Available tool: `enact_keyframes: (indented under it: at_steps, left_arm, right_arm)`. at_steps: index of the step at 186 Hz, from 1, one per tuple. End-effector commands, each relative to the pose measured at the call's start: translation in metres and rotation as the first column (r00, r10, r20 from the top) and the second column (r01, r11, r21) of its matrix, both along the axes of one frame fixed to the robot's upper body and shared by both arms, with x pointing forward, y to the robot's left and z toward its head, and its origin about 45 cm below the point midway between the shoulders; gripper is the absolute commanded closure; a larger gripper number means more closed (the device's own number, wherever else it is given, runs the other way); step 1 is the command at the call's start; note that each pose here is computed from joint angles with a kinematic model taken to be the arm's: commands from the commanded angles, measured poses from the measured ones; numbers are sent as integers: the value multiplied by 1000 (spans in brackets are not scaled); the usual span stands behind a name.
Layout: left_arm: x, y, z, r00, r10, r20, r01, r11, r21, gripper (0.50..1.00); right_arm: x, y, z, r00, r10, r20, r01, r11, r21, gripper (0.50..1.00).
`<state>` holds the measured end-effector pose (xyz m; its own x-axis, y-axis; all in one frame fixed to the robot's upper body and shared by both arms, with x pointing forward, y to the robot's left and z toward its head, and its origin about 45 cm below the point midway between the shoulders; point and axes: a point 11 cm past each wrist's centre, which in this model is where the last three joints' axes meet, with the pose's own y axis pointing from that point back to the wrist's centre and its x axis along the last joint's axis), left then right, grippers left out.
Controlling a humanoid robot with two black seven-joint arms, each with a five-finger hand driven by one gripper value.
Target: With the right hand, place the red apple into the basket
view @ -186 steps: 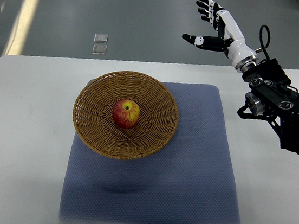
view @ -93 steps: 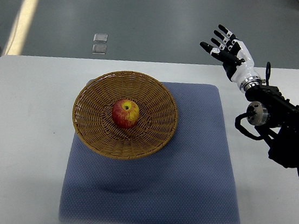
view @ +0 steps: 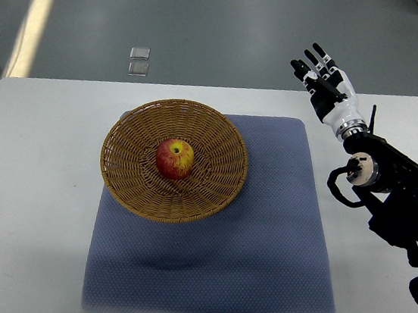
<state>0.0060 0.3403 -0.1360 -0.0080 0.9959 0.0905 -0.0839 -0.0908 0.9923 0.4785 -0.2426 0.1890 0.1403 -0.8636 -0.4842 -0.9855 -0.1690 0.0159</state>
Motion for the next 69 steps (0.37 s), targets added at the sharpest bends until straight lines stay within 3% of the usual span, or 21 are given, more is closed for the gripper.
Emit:
enact_keyframes:
  at_steps: [1,69]
  left_arm:
    - [0,0,0,1000,1,0,-1,1000,0,500]
    - [0,0,0,1000,0,0,0,1000,0,500]
  right_arm:
    - [0,1,-1,1000,-6,-4,6,1000,1,576]
    - [-1,8,-2,1000,0,-5,0,1000,5,576]
